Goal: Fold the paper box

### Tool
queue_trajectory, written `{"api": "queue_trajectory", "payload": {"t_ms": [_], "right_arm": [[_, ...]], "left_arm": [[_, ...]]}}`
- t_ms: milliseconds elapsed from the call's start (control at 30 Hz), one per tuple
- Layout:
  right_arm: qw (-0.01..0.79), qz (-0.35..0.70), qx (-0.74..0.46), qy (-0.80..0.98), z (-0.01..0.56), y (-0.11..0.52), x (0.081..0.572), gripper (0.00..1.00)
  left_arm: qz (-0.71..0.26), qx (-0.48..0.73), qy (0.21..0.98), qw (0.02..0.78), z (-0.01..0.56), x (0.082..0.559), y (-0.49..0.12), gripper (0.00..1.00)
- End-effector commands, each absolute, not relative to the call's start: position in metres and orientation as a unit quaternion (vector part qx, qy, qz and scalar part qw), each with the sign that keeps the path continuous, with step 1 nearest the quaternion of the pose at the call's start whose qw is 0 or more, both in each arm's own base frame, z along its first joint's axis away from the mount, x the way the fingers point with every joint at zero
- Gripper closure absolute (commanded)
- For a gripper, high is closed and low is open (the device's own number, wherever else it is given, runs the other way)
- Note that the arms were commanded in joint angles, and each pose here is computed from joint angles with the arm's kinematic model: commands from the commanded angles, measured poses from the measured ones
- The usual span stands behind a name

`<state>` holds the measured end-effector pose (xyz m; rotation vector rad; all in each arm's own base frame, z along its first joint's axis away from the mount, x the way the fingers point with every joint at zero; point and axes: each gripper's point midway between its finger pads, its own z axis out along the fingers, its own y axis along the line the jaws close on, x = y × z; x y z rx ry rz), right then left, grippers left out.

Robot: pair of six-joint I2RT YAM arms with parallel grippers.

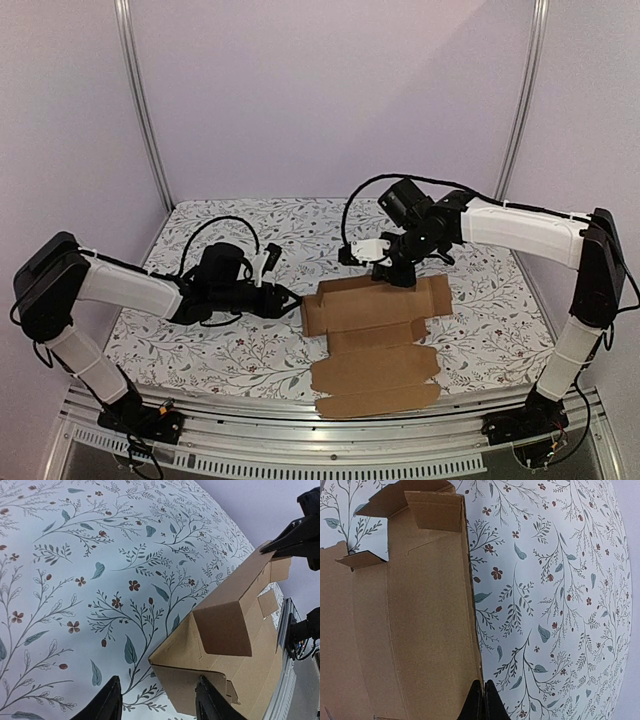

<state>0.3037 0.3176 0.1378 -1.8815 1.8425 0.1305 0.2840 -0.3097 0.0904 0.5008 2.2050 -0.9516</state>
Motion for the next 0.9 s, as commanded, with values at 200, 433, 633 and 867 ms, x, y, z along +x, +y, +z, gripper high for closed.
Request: {"api": "queue_trajectory", "payload": {"t_ms": [200,433,633,867], "right_arm": [[0.312,-0.059,-0.73,0.605,0.176,0.34,0.352,1.0],[0.335,-0.089,-0.769,0.538,0.164,0.352,0.364,1.0],[0.381,-0.122,-0.739,0.542,0.158,0.357,0.382,1.0],[0.424,-0.144,-0.736,0.507,0.167,0.363,0.391,1.0]], "left_arm": [[-0.382,0.157,0.844,0.343,0.099,0.308,-0.311,0.5],[-0.364,0.162,0.829,0.393,0.132,0.319,-0.3,0.5],[-0.341,0.138,0.826,0.427,0.146,0.321,-0.269,0.49],[-0.302,0.083,0.849,0.426,0.129,0.327,-0.226,0.48]]}}
